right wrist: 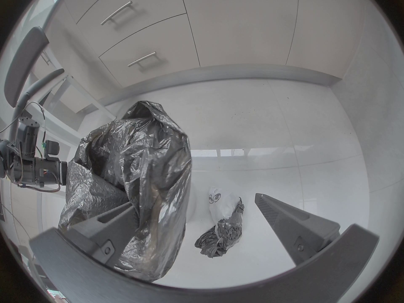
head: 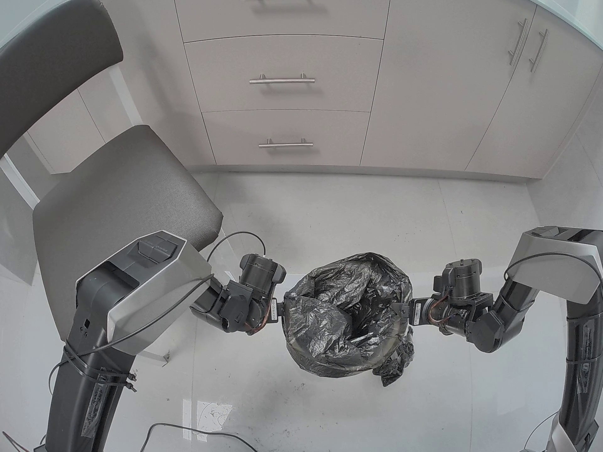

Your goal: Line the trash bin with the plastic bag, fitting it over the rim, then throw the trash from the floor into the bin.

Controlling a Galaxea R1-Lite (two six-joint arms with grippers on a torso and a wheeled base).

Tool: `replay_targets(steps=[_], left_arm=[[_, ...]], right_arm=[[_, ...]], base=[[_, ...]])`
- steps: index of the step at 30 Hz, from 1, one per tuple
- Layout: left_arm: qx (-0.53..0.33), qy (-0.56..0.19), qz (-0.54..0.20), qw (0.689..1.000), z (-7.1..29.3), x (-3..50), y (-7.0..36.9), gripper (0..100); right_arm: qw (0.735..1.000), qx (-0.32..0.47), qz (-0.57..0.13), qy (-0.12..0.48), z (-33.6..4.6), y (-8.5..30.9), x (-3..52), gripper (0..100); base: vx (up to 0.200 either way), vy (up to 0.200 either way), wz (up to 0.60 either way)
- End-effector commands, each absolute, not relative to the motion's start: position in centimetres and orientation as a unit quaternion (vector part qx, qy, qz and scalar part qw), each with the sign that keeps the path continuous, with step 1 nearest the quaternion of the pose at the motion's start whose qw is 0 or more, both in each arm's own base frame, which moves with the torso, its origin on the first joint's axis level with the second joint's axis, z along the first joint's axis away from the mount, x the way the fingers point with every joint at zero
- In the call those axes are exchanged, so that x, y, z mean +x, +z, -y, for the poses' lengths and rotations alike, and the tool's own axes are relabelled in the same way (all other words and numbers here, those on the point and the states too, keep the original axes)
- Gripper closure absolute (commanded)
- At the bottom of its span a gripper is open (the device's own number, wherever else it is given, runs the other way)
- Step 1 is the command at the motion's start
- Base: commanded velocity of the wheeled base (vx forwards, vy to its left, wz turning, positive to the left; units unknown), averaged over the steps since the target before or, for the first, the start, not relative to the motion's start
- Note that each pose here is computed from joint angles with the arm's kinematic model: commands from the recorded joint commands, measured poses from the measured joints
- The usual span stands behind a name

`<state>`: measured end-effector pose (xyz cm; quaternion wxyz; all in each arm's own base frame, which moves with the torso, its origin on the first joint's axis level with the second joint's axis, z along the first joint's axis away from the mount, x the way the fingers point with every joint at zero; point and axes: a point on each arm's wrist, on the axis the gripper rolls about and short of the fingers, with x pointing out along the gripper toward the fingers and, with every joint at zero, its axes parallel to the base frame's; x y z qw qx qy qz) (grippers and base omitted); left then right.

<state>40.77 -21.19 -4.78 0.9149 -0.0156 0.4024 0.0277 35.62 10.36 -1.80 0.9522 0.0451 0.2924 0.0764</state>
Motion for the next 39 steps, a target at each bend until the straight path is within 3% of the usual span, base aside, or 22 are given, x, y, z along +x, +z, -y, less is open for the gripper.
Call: replay_targets(steps=[1,6,16,30,39], left_arm=[[-0.015,0.028,-0.403,0.915,21.2,40.8,-4.9,0],[-0.015,0.027,-0.403,0.915,21.3,40.7,-4.9,0],[-0.015,0.028,-0.403,0.915,21.2,40.7,-4.9,0],[-0.016,0.027,-0.402,0.915,21.3,40.7,-4.8,0],[-0.016,0.027,-0.402,0.915,21.3,40.8,-4.8,0]], right_arm=[[0.952,0.043,-0.296,0.071,-10.0,-2.4,35.5,0],[0.955,0.046,-0.284,0.074,-10.2,-1.6,35.6,0],[0.97,0.076,-0.206,0.103,-11.8,4.7,35.4,0],[0.969,0.071,-0.223,0.075,-12.0,1.6,40.6,0],[0.968,0.07,-0.229,0.071,-11.8,1.5,41.1,0]], base=[[0.0,0.0,0.0],[0.0,0.0,0.0],[0.0,0.0,0.0],[0.0,0.0,0.0],[0.0,0.0,0.0]])
